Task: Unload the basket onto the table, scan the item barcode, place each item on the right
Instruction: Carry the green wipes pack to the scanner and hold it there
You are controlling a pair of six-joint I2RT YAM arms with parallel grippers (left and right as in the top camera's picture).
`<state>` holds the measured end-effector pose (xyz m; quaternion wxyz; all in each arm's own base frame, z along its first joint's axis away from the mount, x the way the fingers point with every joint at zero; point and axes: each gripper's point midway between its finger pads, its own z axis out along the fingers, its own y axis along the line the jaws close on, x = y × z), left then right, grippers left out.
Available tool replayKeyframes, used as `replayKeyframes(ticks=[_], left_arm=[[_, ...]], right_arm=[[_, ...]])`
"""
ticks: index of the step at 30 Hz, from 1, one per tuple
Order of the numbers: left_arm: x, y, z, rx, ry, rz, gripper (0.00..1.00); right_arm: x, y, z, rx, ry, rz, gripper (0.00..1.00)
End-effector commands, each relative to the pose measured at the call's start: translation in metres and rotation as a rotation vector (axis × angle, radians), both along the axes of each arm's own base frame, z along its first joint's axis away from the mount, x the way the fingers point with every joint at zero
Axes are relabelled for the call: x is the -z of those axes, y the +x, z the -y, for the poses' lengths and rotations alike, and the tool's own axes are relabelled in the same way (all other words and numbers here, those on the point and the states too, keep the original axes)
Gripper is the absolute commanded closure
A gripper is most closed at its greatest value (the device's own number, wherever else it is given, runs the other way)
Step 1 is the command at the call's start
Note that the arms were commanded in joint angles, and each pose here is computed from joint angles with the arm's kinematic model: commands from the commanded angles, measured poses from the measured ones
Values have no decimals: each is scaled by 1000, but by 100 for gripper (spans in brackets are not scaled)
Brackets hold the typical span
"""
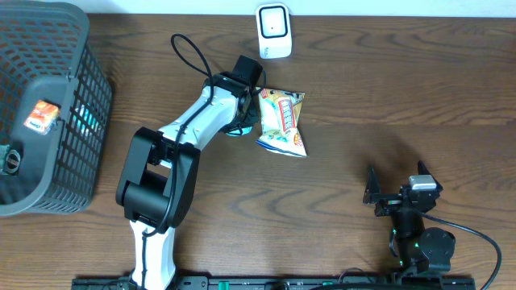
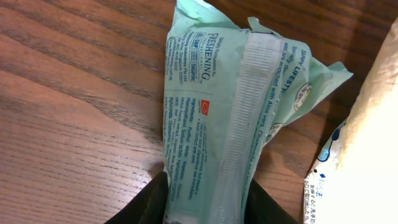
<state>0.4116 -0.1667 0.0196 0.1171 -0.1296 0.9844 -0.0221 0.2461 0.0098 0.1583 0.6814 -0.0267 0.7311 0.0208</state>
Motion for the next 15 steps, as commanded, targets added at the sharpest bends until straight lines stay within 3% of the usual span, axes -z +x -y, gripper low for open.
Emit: replayKeyframes(ticks=[1, 3, 5, 7, 9, 10, 15], left_arm=[[-5, 4, 5, 15, -21, 9, 66], [-16, 8, 11, 52, -49, 29, 60], [-36, 15, 14, 87, -57, 77, 43], [-62, 23, 17, 128, -67, 138, 33], [-94, 29, 19, 161, -81, 214, 16], [-113, 32, 20, 169, -91, 258, 4], [-200, 37, 4, 160, -135, 474, 0]], right_arm=[[1, 0, 1, 6, -11, 1, 1], [1, 0, 1, 6, -11, 1, 1], [1, 0, 1, 6, -11, 1, 1], [1, 0, 1, 6, -11, 1, 1], [1, 0, 1, 5, -11, 1, 1], [1, 0, 1, 6, -11, 1, 1], [1, 0, 1, 6, -11, 1, 1]])
